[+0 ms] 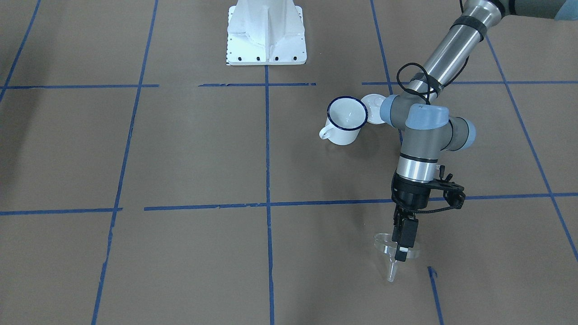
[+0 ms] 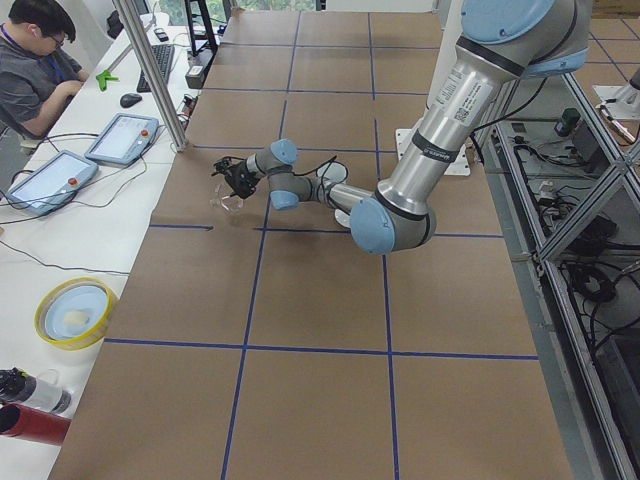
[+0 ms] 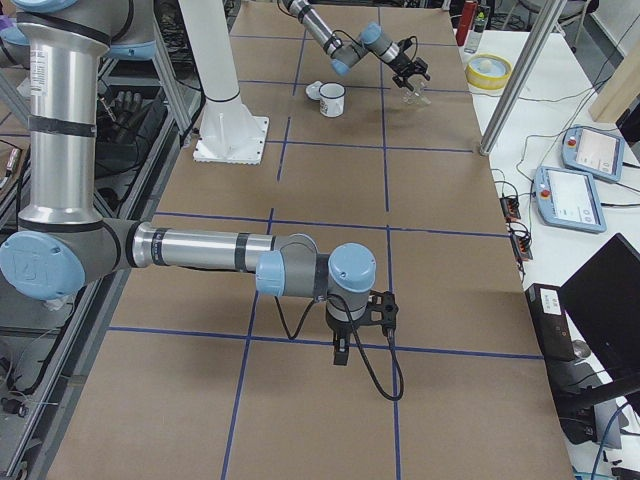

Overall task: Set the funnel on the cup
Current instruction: 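Grasp the glass funnel with the left gripper and lift it, then carry the funnel over the open mug and lower it into the mug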

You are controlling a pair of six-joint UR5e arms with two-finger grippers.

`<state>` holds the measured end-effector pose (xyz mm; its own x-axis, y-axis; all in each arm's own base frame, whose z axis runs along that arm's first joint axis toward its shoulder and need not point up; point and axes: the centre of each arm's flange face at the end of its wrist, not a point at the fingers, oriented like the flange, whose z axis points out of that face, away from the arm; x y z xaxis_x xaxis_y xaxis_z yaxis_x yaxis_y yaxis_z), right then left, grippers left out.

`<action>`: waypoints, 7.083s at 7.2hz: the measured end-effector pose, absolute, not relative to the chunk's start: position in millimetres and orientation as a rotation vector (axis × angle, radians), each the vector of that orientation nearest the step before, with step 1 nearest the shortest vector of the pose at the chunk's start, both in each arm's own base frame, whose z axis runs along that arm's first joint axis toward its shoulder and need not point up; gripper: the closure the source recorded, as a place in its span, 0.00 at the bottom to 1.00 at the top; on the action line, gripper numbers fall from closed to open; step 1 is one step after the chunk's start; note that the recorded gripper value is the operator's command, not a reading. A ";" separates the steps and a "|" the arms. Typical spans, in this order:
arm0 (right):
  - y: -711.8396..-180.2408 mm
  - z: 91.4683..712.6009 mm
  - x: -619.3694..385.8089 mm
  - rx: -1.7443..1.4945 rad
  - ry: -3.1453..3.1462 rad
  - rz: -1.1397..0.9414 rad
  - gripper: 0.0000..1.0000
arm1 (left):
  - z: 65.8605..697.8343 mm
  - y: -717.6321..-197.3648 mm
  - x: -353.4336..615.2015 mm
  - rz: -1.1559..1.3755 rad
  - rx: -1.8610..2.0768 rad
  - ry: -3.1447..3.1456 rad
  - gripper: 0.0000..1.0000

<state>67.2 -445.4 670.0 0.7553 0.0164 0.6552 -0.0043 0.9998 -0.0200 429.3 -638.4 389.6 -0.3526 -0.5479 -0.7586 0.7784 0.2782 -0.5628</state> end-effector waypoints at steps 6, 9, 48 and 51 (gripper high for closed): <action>-445.4 670.0 67.2 -0.018 -0.715 0.011 0.00 | 388.3 -652.7 413.1 -1.393 0.248 1.395 1.00; -445.4 670.0 67.2 -0.018 -0.715 0.011 0.00 | 389.1 -651.6 413.6 -1.351 0.273 1.383 0.14; -445.4 670.0 67.2 -0.018 -0.715 0.011 0.00 | 219.7 -379.8 483.6 -0.158 -0.005 0.729 0.30; -445.4 670.0 67.1 -0.018 -0.715 0.011 0.00 | 216.9 -380.8 480.1 -0.163 -0.005 0.736 0.00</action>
